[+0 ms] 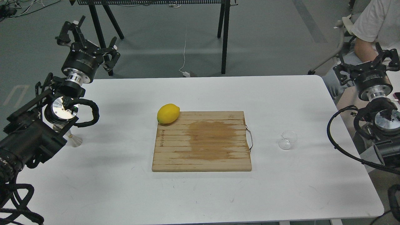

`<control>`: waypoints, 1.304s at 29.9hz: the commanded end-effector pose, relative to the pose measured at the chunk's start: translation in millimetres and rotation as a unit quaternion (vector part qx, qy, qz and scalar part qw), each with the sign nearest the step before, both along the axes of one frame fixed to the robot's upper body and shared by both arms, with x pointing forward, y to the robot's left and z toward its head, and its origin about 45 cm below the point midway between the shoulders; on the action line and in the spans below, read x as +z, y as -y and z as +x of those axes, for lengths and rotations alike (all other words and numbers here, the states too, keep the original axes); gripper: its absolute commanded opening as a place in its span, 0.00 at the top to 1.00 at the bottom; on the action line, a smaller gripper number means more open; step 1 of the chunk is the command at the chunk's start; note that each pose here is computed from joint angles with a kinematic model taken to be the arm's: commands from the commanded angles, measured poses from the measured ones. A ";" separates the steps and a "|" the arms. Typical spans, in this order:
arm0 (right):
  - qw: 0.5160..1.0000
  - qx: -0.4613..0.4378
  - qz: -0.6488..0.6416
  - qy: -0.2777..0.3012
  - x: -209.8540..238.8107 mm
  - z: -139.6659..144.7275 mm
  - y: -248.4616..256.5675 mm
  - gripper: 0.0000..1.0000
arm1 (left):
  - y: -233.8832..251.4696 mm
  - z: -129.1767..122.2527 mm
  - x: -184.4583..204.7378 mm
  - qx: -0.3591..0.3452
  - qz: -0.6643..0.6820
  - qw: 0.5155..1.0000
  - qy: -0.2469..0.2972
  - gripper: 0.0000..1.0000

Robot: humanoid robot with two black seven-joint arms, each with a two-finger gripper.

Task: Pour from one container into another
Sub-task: 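Move the left gripper down toward the small metal jigger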

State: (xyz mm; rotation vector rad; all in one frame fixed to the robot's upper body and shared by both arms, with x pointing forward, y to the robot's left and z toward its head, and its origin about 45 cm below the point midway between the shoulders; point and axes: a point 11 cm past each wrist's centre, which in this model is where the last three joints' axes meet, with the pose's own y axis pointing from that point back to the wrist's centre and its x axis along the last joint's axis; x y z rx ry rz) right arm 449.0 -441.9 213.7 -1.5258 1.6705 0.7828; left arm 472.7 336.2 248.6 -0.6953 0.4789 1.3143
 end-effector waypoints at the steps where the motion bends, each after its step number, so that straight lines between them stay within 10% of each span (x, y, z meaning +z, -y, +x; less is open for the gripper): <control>1: 1.000 -0.002 0.000 0.000 0.0 -0.6 1.3 0.00 | 1.6 -1.4 -5.0 0.000 -0.004 1.000 -0.003 0.00; 20: 1.000 -0.010 -0.005 -0.008 -5.3 -7.2 10.7 0.00 | -11.8 -33.0 82.9 -0.104 0.167 0.976 0.095 0.01; 39: 1.000 -0.019 -0.010 -0.023 -17.1 -18.0 20.1 0.00 | -26.6 -98.8 107.6 -0.047 0.614 0.770 0.164 0.05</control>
